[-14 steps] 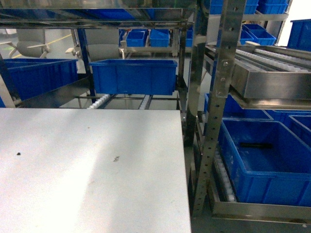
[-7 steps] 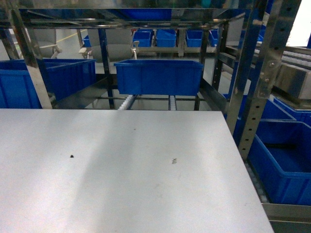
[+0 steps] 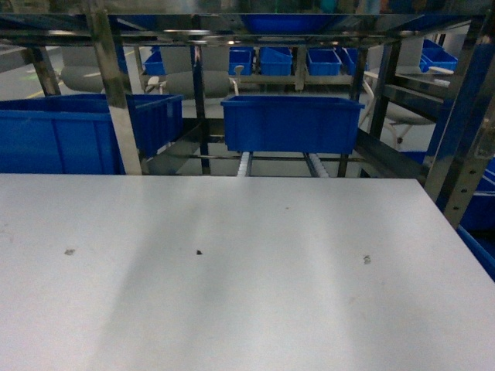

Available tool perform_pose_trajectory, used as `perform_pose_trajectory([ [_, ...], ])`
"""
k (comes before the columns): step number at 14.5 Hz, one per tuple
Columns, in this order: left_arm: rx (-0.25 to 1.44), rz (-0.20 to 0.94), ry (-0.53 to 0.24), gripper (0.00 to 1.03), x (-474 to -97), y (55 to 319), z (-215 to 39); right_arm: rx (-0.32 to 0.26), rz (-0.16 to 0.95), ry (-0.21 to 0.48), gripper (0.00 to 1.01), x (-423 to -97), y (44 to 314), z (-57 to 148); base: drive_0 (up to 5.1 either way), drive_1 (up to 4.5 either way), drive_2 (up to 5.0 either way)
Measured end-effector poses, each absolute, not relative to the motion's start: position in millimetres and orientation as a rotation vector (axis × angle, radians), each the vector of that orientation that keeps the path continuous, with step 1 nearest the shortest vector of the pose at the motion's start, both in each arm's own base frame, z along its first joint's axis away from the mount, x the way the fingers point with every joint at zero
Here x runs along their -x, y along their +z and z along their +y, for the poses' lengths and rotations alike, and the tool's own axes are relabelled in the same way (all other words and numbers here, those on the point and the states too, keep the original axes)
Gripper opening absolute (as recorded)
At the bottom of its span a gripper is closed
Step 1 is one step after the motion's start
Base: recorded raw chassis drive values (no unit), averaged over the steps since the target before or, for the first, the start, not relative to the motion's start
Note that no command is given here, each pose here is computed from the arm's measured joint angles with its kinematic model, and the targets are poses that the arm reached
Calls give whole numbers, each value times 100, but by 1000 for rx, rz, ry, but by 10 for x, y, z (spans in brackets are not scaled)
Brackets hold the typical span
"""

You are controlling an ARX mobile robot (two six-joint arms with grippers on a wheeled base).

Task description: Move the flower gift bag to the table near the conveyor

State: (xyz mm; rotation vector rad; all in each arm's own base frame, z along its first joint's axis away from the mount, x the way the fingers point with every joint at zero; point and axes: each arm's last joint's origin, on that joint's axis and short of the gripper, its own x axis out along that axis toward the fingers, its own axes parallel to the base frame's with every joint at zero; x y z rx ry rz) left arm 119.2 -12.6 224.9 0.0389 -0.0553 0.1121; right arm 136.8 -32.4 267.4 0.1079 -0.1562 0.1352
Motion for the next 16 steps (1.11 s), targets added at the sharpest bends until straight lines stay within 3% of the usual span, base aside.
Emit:
perform_pose_trajectory([
  [16, -39, -56, 112, 2, -1191, 2250, -126, -108, -156, 136, 2, -1368, 2674, -324, -468, 243, 205],
])
